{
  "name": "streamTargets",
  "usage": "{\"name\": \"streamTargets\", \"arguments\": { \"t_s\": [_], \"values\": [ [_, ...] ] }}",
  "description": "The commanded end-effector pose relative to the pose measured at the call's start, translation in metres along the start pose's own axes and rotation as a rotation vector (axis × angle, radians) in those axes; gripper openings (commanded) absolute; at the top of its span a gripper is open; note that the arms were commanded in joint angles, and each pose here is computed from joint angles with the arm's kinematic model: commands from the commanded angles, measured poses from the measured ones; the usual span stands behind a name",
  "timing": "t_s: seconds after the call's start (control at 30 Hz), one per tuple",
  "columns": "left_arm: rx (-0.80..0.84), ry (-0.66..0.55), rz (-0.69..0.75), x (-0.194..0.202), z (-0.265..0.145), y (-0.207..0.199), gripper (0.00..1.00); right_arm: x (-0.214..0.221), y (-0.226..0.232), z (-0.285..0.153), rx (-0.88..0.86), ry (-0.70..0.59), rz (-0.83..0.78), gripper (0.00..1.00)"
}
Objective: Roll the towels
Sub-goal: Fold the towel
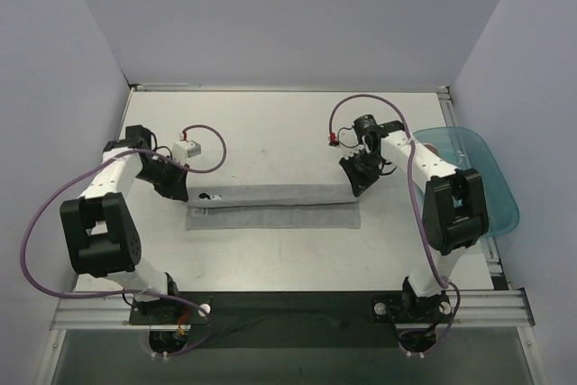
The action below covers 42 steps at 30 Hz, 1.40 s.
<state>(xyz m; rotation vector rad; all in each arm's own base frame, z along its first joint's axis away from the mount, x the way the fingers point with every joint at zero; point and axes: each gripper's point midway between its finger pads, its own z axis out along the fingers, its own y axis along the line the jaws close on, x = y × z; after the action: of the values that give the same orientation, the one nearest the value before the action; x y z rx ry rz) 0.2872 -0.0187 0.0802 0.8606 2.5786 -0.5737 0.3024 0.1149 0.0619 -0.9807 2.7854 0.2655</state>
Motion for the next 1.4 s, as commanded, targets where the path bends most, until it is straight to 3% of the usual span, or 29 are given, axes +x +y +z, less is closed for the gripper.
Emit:
{"name": "streamTargets", "arguments": {
  "t_s": [0.0,0.37,0.57,0.73,1.07,1.37],
  "values": [
    [0.027,0.036,0.029,0.018,-0.004,-0.013,0.00,0.030,0.013,0.000,-0.041,0.081,-0.001,0.00],
    [0.050,0.148,-0.039,0.061,0.045,0.002,0.00,0.048,0.016,0.047,-0.075,0.170,0.021,0.00],
    [0.044,0.152,-0.070,0.063,0.054,0.008,0.00,0.048,0.013,0.055,-0.060,0.185,0.018,0.00],
    [0.032,0.116,-0.063,0.047,0.045,0.010,0.00,0.038,0.009,0.044,-0.035,0.157,0.012,0.00],
    [0.016,0.007,-0.019,0.000,-0.004,-0.001,0.00,0.015,0.011,-0.017,-0.003,0.028,-0.020,0.00],
    [0.025,0.064,-0.012,0.018,-0.002,-0.006,0.00,0.045,0.023,0.004,-0.051,0.116,-0.026,0.00]
  ]
}}
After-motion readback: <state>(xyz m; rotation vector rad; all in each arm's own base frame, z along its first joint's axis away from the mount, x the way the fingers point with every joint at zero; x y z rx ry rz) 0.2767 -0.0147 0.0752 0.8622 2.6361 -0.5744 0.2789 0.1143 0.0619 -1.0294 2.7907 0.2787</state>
